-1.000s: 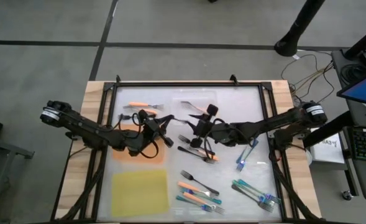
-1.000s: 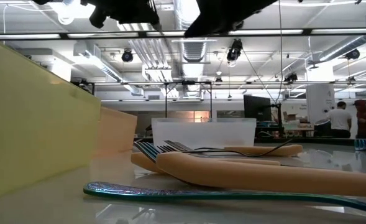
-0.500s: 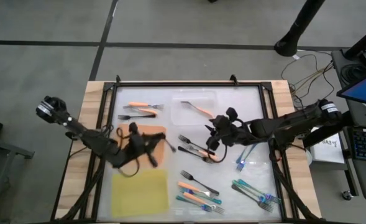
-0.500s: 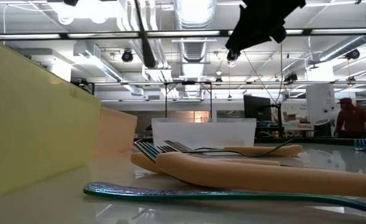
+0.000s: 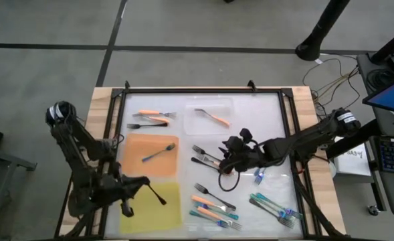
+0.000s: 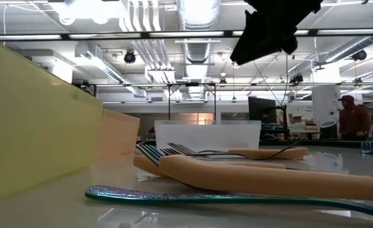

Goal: Sort silverware by color (type)
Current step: Put the black fork into the yellow bin

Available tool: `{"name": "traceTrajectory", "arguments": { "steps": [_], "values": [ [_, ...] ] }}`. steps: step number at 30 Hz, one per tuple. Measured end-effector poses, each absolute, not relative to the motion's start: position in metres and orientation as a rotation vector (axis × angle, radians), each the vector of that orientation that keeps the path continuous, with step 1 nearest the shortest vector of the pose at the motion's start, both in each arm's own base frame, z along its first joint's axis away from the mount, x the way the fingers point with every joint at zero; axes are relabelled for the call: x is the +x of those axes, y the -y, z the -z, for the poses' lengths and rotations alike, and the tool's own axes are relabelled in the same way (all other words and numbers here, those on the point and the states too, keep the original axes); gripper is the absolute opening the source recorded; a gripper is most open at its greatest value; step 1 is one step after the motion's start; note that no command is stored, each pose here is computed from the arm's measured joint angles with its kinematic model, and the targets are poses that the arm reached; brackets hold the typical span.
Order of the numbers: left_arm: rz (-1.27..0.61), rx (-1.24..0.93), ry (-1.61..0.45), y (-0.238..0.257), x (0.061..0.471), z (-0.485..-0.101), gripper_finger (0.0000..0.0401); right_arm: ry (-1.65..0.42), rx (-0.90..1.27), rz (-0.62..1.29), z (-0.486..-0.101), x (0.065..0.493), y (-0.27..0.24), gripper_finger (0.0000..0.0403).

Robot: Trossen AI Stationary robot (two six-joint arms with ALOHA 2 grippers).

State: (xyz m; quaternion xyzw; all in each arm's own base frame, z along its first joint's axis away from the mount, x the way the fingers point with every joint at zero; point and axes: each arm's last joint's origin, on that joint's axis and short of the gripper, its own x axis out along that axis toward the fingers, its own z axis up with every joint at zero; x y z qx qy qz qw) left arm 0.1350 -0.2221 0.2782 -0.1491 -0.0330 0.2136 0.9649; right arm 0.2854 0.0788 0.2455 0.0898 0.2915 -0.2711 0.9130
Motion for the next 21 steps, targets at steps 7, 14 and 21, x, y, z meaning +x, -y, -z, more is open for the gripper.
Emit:
{"name": "traceTrajectory", "arguments": {
  "steps": [7,14,21],
  "values": [
    [-0.399,-0.21,0.041,0.245,0.138,-0.245,0.0,-0.689,0.27,0.478,-0.227,0.29,-0.095,0.0121],
    [-0.291,-0.147,0.013,0.265,0.119,-0.227,0.0,-0.75,0.36,0.369,-0.227,0.285,-0.109,0.0121],
    [-0.263,-0.055,-0.01,0.27,0.118,-0.217,0.0,-0.741,0.398,0.368,-0.228,0.283,-0.114,0.0121]
  ]
}}
